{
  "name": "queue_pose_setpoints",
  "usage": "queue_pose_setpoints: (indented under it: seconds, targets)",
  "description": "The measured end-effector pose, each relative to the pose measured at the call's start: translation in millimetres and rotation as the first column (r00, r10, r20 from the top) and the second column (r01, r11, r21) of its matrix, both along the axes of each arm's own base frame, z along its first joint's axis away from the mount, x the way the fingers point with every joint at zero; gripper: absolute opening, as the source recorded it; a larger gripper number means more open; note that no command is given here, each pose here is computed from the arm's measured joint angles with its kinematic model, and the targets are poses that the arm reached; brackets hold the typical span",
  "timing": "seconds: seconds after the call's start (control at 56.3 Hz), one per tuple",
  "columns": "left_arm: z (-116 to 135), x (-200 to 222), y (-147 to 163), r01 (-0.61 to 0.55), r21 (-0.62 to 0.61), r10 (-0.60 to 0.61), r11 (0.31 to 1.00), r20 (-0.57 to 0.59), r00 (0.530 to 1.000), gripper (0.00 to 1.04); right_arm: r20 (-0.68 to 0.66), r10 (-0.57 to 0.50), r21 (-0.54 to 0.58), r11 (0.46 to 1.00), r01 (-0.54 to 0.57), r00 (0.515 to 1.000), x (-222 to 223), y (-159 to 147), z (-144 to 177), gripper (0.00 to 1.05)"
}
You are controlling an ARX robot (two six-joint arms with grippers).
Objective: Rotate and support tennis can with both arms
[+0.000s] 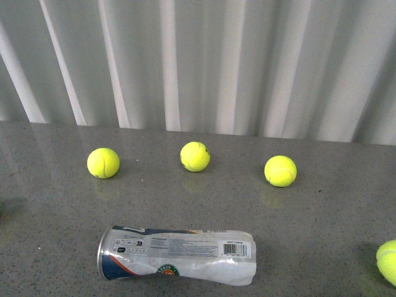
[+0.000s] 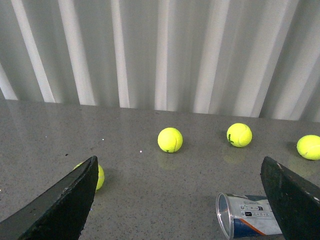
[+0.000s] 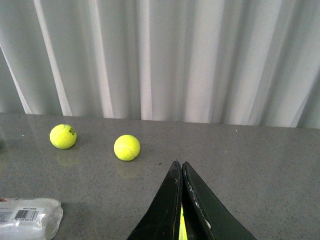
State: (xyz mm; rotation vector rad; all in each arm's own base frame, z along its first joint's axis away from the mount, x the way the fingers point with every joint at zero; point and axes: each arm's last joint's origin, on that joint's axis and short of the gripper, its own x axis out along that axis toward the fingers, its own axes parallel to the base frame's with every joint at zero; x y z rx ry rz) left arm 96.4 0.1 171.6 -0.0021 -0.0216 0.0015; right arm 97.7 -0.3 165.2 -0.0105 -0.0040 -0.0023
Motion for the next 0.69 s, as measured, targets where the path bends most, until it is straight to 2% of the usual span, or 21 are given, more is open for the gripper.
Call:
queue_pose_setpoints:
  seconds: [0.213,0.693]
  targets:
    - [0.1,-0.1,0.0,0.0,0.0,0.0,1.0,0.001,1.0,0.98,-0.004,0.0,0.0,1.0,0.0,1.0,0.0,0.0,-0.4,0.05]
    - [0.1,-0.1,0.0,0.0,0.0,0.0,1.0,0.001,1.0,0.98,-0.003,0.0,0.0,1.0,0.0,1.0,0.0,0.0,-0.3,0.86]
